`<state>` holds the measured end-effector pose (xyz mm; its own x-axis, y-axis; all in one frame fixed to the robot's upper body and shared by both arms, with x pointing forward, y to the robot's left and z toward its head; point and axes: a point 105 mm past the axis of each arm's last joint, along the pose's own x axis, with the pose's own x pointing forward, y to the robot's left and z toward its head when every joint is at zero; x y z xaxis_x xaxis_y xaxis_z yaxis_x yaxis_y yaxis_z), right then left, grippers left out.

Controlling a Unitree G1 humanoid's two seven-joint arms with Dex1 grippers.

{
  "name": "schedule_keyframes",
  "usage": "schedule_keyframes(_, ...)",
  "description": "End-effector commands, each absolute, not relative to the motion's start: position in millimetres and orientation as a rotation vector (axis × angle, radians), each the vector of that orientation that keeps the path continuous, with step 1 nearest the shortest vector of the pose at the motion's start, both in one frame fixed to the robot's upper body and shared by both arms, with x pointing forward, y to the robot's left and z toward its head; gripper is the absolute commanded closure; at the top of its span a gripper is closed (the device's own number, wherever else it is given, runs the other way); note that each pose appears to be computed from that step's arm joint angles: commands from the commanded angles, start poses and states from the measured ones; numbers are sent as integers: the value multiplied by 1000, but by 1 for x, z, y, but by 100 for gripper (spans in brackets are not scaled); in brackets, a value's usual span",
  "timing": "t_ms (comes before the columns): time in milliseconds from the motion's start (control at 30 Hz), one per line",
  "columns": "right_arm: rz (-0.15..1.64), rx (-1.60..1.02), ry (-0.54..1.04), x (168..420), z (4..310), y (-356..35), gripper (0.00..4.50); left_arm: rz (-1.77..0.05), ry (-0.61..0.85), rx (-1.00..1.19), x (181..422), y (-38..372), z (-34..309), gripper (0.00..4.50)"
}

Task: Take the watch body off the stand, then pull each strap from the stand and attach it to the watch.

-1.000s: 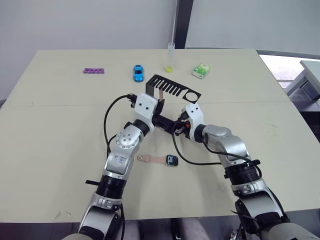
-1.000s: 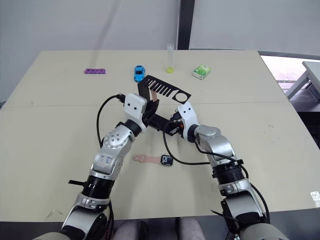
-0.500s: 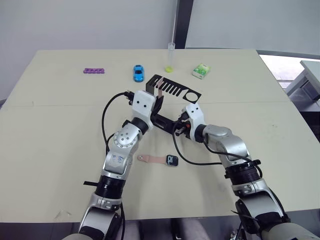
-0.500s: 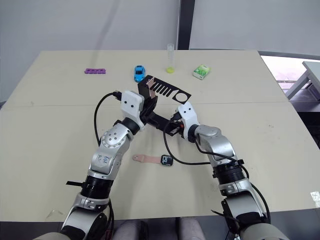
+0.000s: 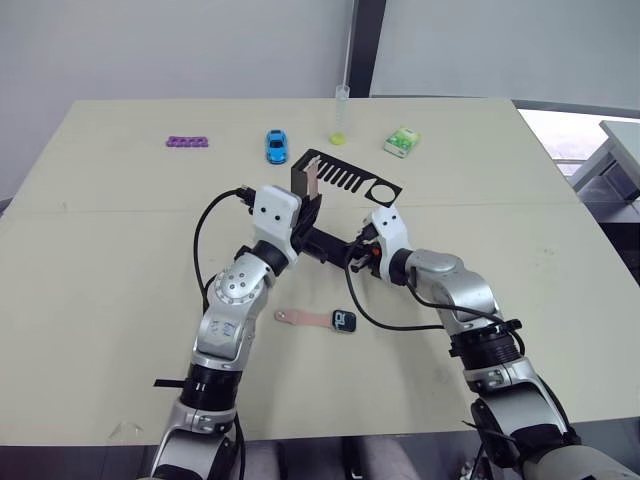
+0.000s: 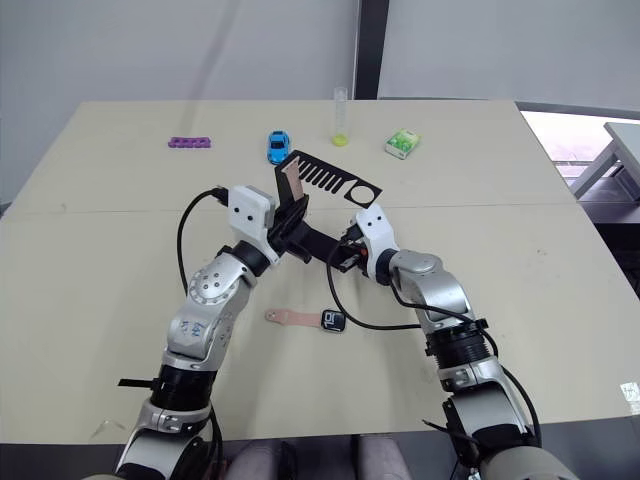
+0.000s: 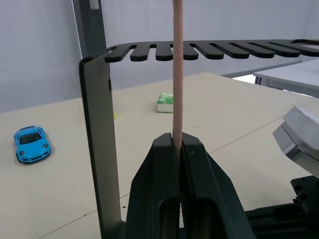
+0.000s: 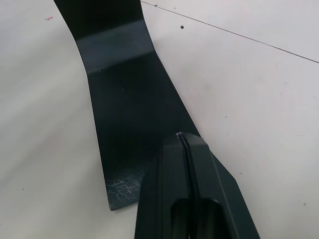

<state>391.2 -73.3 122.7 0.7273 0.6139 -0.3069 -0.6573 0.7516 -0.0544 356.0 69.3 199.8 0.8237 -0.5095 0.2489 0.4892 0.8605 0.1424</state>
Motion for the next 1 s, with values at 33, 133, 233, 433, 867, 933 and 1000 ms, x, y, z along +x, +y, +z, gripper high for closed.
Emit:
schedule_keyframes(33, 713, -174, 312, 387, 113, -77, 450, -577, -349, 63, 342, 72, 219, 445)
schedule_keyframes(133, 705, -159, 260, 388, 121, -79, 450, -671, -327, 82, 332, 73, 215, 445)
schedule_keyframes(233, 747, -134, 191, 380, 135, -75, 450, -776, -288, 79, 323, 78, 208, 445)
schedule_keyframes(433, 849, -152, 77, 349, 157, -77, 450, -1000, -205, 71, 309, 86, 206, 445)
schedule_keyframes(867, 1096, 302, -43, 254, 227, -129, 6, -1468, -49, -68, 278, 61, 220, 450)
schedule_keyframes(933, 1130, 352, -93, 247, 243, -125, 2, -1537, -30, -92, 274, 55, 220, 450)
schedule_keyframes(1000, 1147, 399, -123, 245, 254, -118, 2, -1583, -21, -117, 272, 49, 221, 450)
